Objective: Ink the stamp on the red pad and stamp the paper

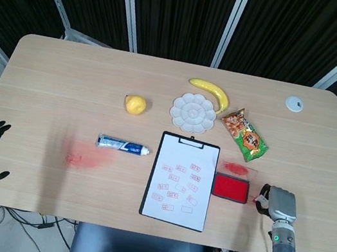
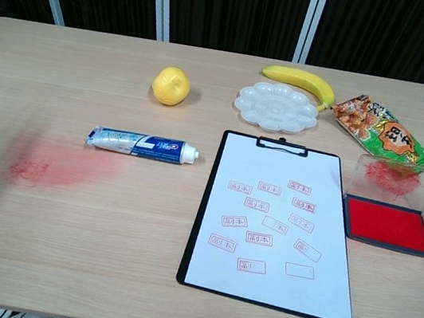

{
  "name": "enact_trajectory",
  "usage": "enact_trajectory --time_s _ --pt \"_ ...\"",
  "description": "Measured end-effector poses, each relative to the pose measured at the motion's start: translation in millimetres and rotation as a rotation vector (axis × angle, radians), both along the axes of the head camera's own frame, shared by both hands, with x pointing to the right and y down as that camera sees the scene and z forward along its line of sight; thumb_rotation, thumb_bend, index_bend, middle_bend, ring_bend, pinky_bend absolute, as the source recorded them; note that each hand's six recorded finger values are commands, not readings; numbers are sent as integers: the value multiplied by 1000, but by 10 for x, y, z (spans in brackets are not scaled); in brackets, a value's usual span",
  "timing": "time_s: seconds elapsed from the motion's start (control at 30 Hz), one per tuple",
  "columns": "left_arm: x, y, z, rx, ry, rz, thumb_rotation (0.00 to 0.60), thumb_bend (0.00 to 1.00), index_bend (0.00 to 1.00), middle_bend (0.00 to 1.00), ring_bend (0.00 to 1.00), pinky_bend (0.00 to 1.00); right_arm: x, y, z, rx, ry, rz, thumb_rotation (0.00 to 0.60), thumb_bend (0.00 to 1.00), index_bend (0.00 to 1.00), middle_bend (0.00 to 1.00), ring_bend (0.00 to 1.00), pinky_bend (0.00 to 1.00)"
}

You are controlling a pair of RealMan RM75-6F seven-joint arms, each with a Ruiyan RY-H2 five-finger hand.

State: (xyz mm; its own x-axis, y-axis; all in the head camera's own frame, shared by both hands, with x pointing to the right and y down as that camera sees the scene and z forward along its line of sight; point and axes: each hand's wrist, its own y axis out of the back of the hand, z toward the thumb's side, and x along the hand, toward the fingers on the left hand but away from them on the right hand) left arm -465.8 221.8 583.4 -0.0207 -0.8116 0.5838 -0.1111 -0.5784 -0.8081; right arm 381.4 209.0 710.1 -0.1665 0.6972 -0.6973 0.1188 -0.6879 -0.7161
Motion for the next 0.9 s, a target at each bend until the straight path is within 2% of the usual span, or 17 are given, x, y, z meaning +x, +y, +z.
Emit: enact_trajectory --time_s 0.3,0.67,0.9 --pt "5 -1 -10 6 8 -1 600 15 0 0 0 0 46 22 32 -21 16 25 600 504 887 692 803 808" --pt "4 0 -16 8 13 -2 600 15 0 0 0 0 73 36 36 -40 24 44 600 411 832 653 767 808" --pt "1 0 -21 9 14 -3 600 15 0 0 0 0 75 43 33 -48 27 45 600 395 796 624 739 808"
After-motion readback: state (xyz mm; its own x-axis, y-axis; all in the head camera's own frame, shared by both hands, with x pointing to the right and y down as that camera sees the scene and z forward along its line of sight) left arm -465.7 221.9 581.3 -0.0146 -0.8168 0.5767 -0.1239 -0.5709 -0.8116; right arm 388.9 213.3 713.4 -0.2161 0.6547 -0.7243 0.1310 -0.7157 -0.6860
